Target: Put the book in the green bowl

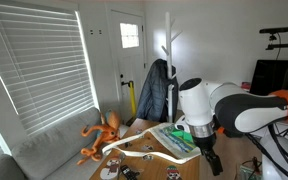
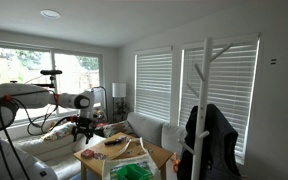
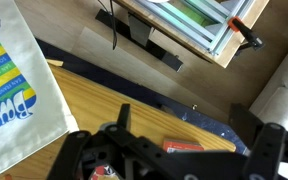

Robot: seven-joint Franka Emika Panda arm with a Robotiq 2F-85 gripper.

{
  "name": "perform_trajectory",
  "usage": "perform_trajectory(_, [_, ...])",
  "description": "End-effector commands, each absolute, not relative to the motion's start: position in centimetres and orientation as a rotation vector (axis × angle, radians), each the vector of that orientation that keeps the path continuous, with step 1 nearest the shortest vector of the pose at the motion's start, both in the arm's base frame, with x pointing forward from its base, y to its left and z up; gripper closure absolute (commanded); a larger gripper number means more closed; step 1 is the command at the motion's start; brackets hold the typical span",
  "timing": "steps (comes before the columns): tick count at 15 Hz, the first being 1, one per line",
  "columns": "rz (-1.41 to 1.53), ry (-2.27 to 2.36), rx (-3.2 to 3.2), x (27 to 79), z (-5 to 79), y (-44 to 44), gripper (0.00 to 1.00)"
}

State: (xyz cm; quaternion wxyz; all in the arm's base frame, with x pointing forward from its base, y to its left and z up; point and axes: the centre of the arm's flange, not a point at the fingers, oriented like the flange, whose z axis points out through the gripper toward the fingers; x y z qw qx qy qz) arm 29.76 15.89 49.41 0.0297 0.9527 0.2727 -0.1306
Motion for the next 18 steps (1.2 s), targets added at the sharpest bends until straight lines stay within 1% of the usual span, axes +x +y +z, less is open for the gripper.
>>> perform_trajectory(1, [-0.403,0.84,2.938,29.8,49.4,15.9,0.0])
perform_trajectory(3, [-0.389,0.943,2.912,30.9,48.6,14.7,0.0])
perform_trajectory(8, [-0.342,1.132,2.875,32.9,45.5,14.7,0.0])
perform_trajectory(14, [-0.329,0.938,2.898,32.4,43.2,17.4,0.0])
perform_trajectory(16, [-0.388,0.853,2.881,32.1,42.5,18.0,0.0])
perform_trajectory(18, [-0.361,0.916,2.894,32.4,42.9,17.3,0.0])
